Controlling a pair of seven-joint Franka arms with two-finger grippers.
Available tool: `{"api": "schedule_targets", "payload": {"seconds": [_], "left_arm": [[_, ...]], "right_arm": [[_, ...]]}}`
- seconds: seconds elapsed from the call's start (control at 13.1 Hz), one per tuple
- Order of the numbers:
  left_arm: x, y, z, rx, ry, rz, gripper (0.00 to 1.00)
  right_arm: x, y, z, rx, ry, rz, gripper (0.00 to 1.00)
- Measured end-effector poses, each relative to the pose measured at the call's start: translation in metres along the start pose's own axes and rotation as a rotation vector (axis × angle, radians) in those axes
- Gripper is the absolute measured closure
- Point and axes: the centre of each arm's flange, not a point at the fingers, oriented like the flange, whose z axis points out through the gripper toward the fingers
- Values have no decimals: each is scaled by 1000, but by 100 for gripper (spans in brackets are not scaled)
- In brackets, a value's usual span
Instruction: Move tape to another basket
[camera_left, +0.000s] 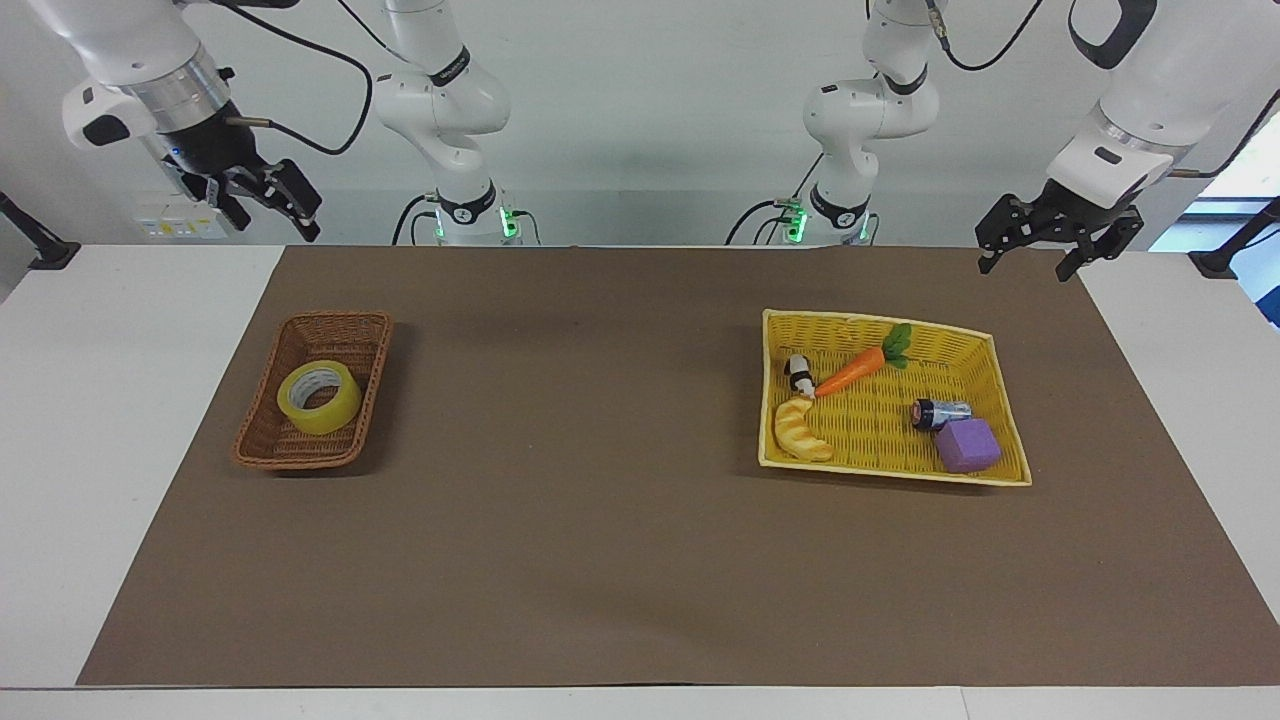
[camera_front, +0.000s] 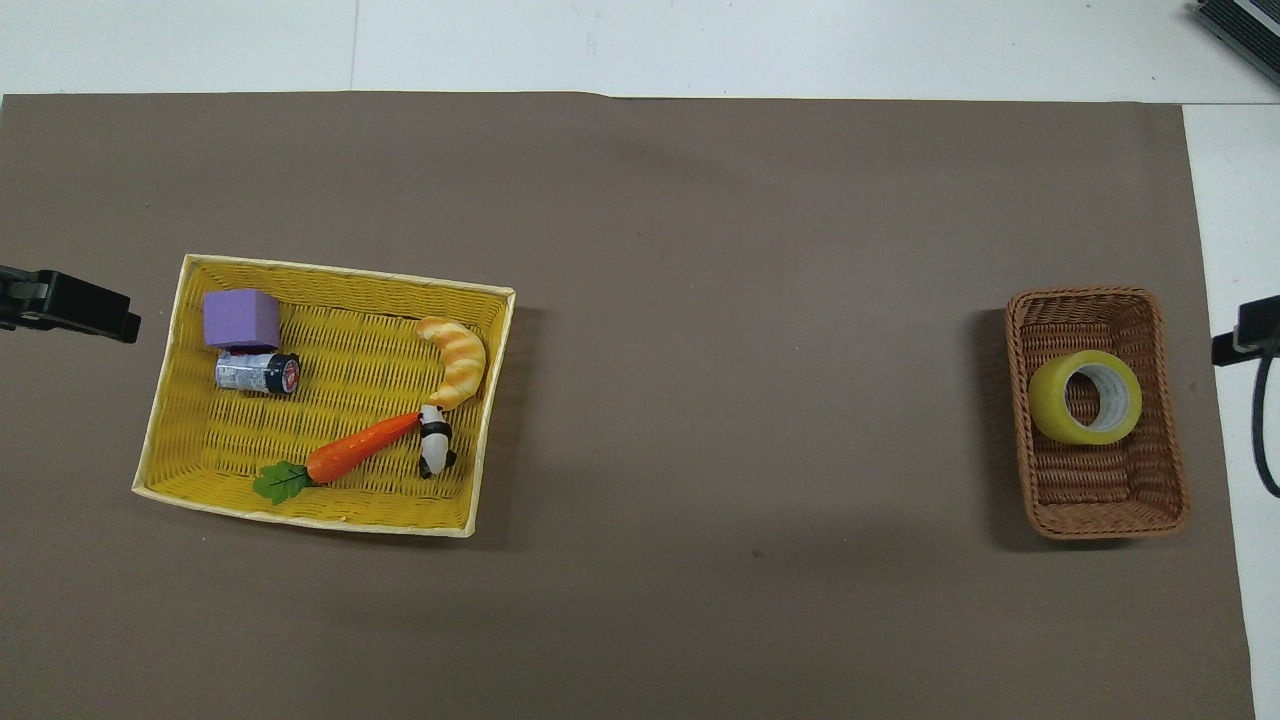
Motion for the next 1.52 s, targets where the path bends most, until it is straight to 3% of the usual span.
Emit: {"api": "schedule_targets", "payload": {"seconds": [0.23, 0.69, 1.14, 1.52], "left_arm": [[0, 0, 0, 0, 0, 0, 0], [0, 0, 0, 0, -3, 0, 0], [-1, 0, 0, -1, -5, 0, 0], [-1, 0, 0, -1, -6, 0, 0]], "right_arm": [[-21, 5, 0, 3, -16, -11, 0], [-28, 4, -23, -49, 45, -42, 0], [-35, -33, -23, -72, 47, -152, 0], [-29, -28, -24, -66, 51, -130, 0]]}}
